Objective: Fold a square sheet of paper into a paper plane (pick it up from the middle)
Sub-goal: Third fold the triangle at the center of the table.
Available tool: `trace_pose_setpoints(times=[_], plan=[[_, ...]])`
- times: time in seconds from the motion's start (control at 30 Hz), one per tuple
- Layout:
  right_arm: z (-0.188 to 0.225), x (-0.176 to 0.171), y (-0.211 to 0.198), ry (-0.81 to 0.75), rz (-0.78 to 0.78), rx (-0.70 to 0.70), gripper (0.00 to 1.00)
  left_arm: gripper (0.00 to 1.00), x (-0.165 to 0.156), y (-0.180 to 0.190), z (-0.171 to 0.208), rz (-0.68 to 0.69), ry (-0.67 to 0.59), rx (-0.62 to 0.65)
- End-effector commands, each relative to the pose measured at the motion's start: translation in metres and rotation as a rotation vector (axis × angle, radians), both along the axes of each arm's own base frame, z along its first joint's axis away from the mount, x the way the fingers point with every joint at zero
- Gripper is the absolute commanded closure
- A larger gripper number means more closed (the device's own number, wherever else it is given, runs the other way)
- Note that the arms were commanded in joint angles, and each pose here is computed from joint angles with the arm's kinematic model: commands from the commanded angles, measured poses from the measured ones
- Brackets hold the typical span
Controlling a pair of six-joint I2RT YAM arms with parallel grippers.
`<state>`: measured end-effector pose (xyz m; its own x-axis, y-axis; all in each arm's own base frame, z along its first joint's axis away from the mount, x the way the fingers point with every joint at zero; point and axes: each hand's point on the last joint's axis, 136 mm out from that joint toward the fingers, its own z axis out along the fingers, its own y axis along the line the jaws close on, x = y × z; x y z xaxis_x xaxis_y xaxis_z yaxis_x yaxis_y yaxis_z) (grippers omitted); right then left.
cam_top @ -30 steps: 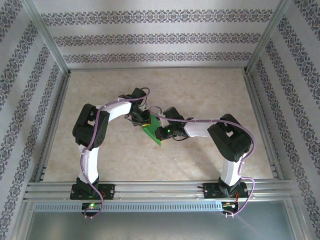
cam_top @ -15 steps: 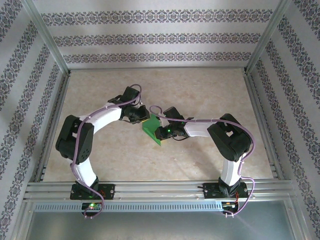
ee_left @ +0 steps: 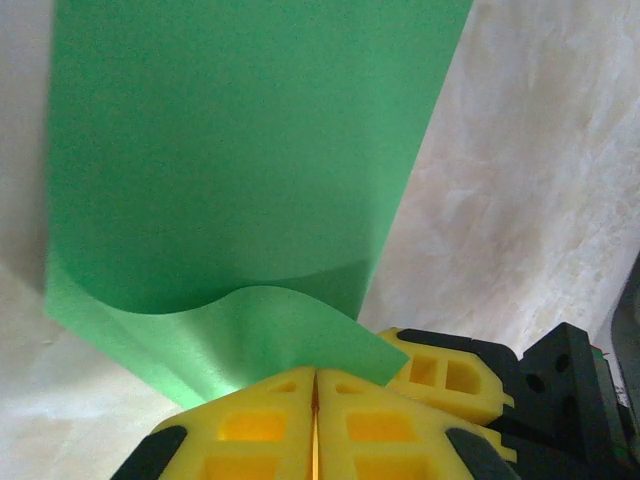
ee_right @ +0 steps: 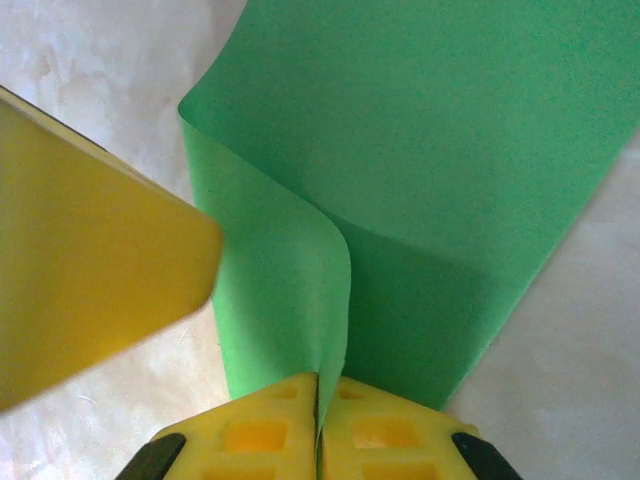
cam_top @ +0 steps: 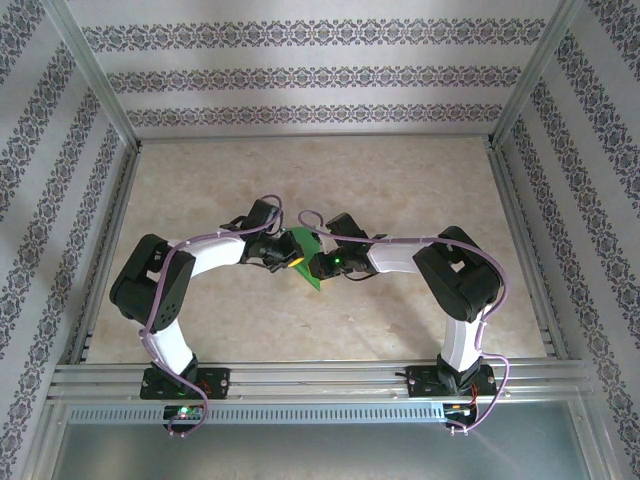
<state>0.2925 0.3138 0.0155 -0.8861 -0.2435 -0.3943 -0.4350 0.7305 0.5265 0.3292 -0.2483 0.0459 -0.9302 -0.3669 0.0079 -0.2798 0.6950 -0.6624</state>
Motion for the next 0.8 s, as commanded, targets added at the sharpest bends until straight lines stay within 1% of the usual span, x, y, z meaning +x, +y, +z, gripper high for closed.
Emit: trace_pose_setpoints(times=[0.0, 0.13, 0.33, 0.77], plan=[[-0.021, -0.007, -0.011, 0.057, -0.011, -0.058, 0.90, 0.91, 0.000, -0.014, -0.002, -0.003, -0.001, -0.033], [-0.022, -0.007, -0.011, 0.061, -0.013, -0.064, 0.89, 0.92, -0.008, -0.007, -0.015, 0.013, 0.028, 0.008], [-0.024, -0.007, -0.012, 0.067, -0.013, -0.072, 0.89, 0.92, -0.016, 0.002, -0.025, 0.031, 0.050, 0.041], [-0.027, -0.007, -0.014, 0.077, -0.016, -0.089, 0.87, 0.92, -0.021, 0.012, -0.040, 0.050, 0.072, 0.086]])
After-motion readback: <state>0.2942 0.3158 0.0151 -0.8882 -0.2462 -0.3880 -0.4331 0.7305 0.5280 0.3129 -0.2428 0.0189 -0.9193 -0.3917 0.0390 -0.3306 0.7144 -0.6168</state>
